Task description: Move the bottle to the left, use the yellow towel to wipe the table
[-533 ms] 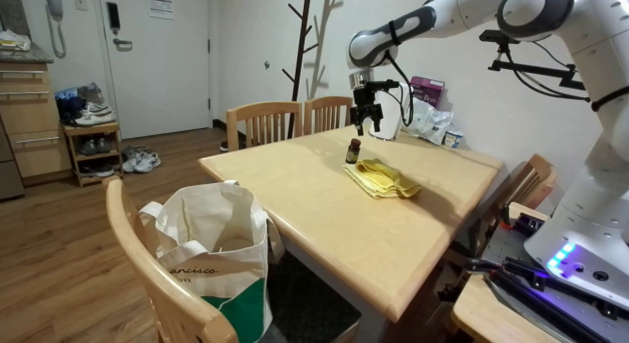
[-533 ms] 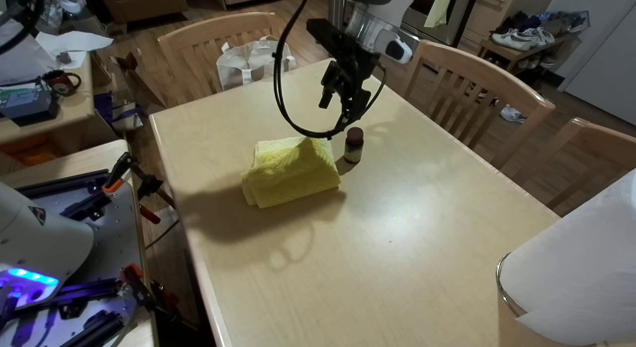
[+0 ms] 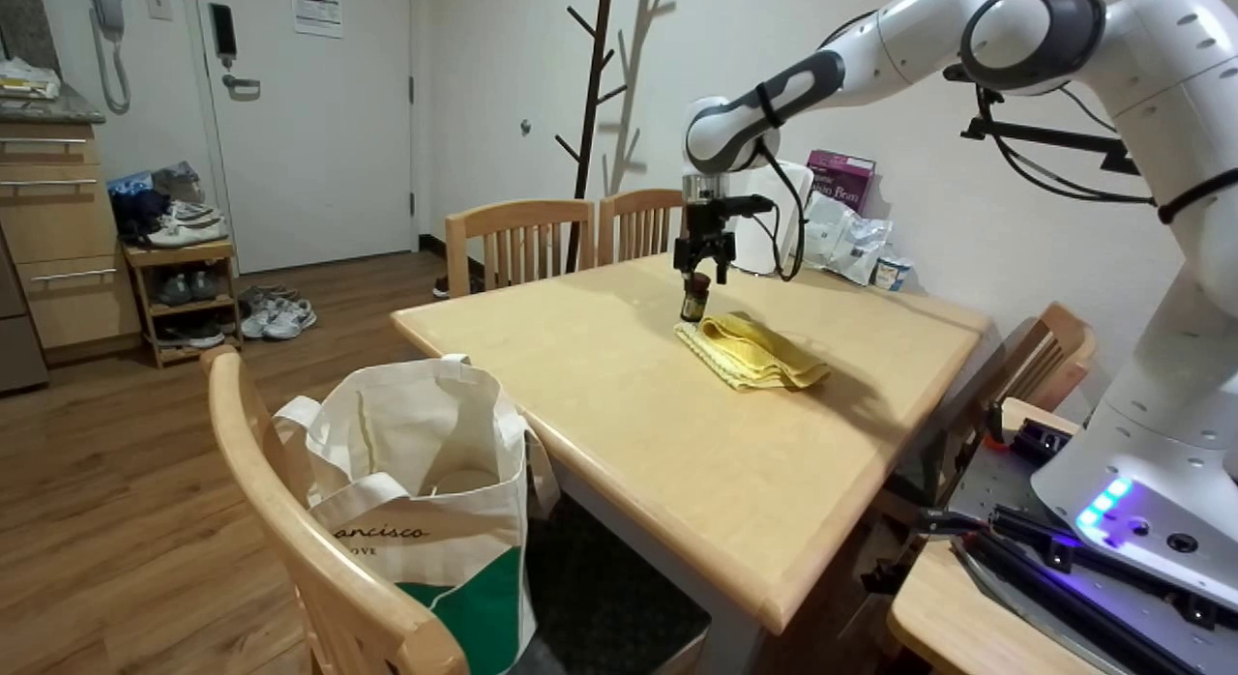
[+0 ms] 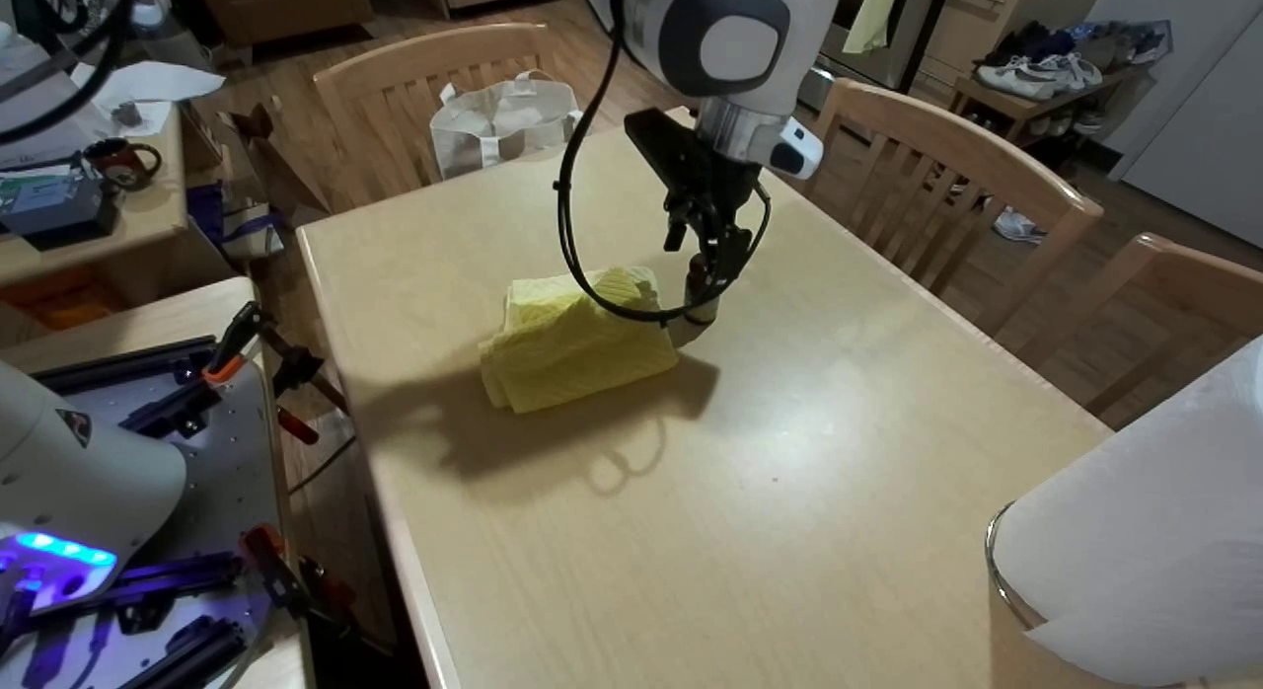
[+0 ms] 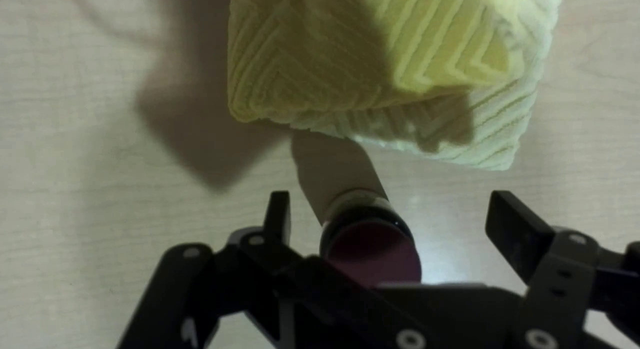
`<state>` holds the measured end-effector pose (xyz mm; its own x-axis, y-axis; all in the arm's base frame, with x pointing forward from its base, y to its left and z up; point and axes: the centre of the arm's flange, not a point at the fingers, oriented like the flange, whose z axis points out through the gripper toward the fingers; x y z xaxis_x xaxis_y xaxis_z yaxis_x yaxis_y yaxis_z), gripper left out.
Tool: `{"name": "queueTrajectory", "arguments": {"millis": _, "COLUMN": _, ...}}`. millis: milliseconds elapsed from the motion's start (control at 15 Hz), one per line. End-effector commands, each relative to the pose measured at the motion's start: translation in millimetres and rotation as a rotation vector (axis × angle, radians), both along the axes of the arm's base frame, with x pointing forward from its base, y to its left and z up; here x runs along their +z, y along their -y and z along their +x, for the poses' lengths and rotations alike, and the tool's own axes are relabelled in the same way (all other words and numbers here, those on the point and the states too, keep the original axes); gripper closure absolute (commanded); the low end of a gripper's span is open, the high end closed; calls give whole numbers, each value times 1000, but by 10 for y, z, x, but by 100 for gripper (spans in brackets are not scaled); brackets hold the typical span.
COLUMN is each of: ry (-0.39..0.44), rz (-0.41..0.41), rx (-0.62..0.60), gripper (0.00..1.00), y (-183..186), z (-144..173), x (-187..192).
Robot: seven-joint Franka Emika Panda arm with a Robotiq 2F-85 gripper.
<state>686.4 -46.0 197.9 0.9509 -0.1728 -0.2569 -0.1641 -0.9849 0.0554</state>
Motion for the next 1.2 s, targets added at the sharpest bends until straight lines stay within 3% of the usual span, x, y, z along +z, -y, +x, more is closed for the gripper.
{"name": "queueTrajectory", "arguments": {"millis": 0, "ry": 28, "rz": 21, "rx": -6, "gripper": 25, "y": 92, "z": -60, "x": -106}}
{"name": "queueTrajectory", "arguments": {"millis": 67, "ry": 21, "rz": 15, "rx": 0, "gripper": 1, "y": 101, "z": -65, "x": -125}}
{"name": "queueTrajectory", "arguments": {"millis": 667, "ry": 0, "rz": 24, "rx": -7, "gripper": 0, "y": 126, "z": -107, "x": -124}}
{"name": "queueTrajectory", "arguments": {"millis": 1133, "ry": 44, "rz": 44, "rx": -29, "gripper": 0, "y": 187, "z": -73, "x": 78}}
